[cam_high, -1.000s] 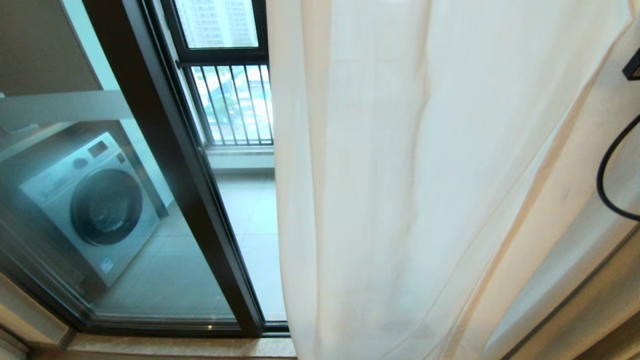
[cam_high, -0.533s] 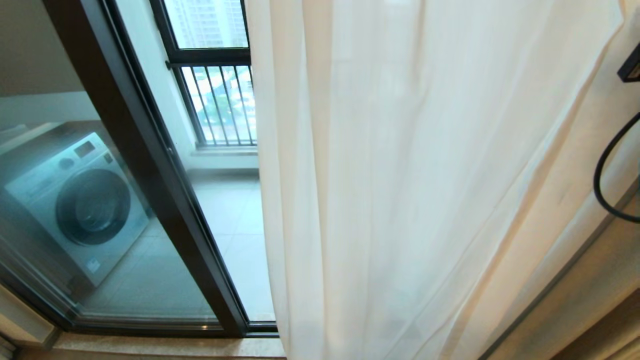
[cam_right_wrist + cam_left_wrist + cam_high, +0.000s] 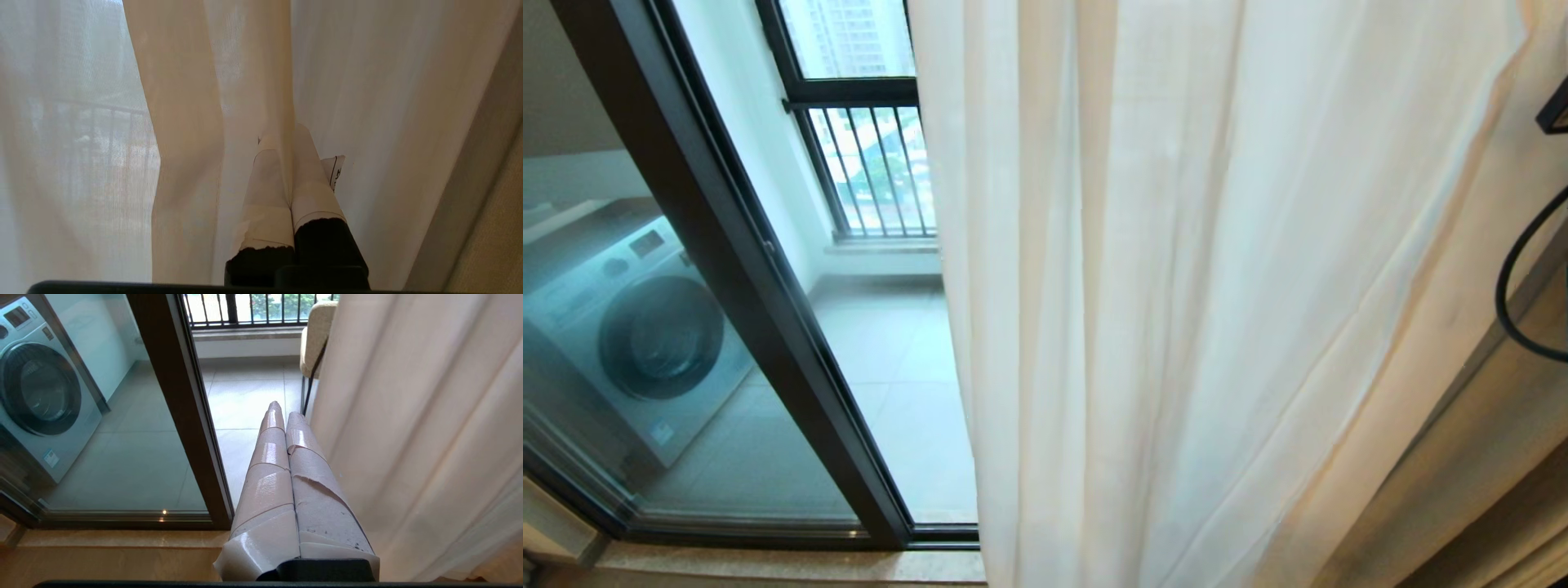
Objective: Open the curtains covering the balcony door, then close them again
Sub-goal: Pull the inner curtains open on both sides
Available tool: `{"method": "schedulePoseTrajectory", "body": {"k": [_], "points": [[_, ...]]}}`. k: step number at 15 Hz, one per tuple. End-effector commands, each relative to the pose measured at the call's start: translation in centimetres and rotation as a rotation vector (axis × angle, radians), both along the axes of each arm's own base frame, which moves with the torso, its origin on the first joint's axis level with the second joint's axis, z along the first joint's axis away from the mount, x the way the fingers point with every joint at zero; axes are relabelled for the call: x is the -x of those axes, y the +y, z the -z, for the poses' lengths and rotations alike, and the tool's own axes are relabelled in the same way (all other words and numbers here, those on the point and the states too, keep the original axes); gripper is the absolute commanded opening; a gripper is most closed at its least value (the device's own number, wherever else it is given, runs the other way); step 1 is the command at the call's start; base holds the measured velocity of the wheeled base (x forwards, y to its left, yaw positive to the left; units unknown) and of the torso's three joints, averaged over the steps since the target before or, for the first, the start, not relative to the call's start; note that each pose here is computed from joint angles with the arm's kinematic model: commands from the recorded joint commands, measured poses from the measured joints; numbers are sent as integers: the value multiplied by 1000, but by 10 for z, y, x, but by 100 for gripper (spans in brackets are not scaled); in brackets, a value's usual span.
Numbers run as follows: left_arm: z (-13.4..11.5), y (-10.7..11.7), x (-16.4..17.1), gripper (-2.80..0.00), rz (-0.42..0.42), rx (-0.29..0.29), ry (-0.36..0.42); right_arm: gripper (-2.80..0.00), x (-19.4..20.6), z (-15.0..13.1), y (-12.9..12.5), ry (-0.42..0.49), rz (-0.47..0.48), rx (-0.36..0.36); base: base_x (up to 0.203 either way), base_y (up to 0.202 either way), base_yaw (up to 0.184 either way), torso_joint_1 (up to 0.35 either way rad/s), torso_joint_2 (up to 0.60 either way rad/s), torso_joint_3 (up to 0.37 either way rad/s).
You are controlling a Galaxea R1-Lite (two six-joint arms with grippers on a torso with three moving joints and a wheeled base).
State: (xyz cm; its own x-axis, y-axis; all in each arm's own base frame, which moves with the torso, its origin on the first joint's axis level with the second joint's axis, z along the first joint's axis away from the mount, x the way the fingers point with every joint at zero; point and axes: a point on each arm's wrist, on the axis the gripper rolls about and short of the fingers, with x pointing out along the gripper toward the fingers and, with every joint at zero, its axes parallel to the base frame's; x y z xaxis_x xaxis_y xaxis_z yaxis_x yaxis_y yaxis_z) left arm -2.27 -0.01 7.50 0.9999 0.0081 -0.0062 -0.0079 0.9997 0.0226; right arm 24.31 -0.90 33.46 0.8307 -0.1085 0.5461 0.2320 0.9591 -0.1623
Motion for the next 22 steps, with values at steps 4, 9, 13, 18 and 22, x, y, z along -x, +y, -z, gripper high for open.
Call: {"method": "schedulePoseTrajectory", "body": {"k": [4, 9, 13, 18, 22], "points": [[0, 0, 0, -280, -1, 0, 0, -280, 0, 0, 0, -6, 1, 1, 0, 0, 0, 0, 0, 0], [0, 0, 0, -280, -1, 0, 0, -280, -4, 2, 0, 4, 2, 2, 0, 0, 0, 0, 0, 0], [0, 0, 0, -280, -1, 0, 0, -280, -4, 2, 1, 4, -7, 5, 0, 0, 0, 0, 0, 0], [0, 0, 0, -280, -1, 0, 0, -280, -3, -10, 5, -17, -38, 18, 0, 0, 0, 0, 0, 0], [0, 0, 0, -280, -1, 0, 0, -280, -4, -29, 6, -2, -86, 50, 0, 0, 0, 0, 0, 0]]}}
